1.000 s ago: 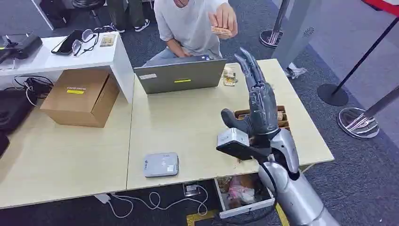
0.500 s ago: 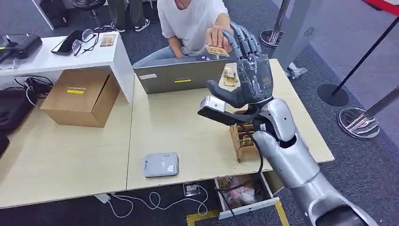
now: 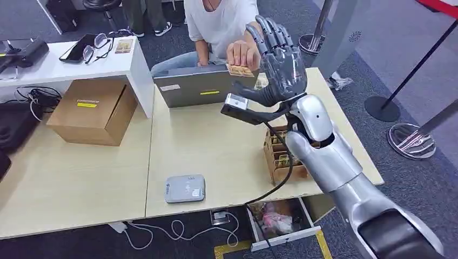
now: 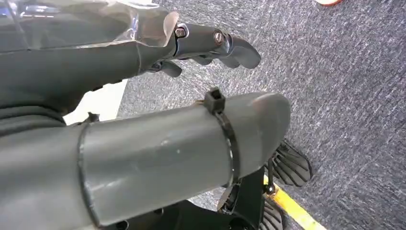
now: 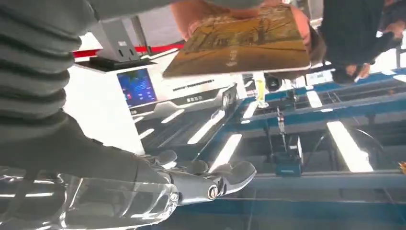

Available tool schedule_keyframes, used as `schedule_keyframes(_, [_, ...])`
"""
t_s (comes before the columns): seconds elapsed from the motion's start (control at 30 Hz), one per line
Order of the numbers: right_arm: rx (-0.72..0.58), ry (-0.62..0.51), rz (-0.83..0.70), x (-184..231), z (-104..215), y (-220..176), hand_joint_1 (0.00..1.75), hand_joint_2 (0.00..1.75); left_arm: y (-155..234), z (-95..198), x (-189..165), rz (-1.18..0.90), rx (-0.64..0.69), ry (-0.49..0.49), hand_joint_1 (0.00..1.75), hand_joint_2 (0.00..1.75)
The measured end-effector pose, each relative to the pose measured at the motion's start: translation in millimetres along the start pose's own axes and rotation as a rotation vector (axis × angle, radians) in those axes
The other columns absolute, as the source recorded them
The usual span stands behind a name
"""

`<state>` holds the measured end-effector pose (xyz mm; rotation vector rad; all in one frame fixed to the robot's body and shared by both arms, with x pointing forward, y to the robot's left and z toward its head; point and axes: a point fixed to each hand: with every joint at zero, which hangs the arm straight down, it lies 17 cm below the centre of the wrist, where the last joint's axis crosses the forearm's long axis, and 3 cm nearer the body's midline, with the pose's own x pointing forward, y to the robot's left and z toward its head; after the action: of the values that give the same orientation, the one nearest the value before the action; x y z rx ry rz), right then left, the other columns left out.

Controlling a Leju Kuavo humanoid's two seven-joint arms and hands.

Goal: Pass the card to the sensor for recognition and then transmit it.

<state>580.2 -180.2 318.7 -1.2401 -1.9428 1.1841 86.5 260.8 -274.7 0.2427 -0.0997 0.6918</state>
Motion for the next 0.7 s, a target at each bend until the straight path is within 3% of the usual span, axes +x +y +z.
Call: schedule_keyframes(0.7, [0.034,0.036,0.023,-19,8,14,0.0,1.75,-1,0,2,-0.001,-0.006,-0.015,0.0,0.0])
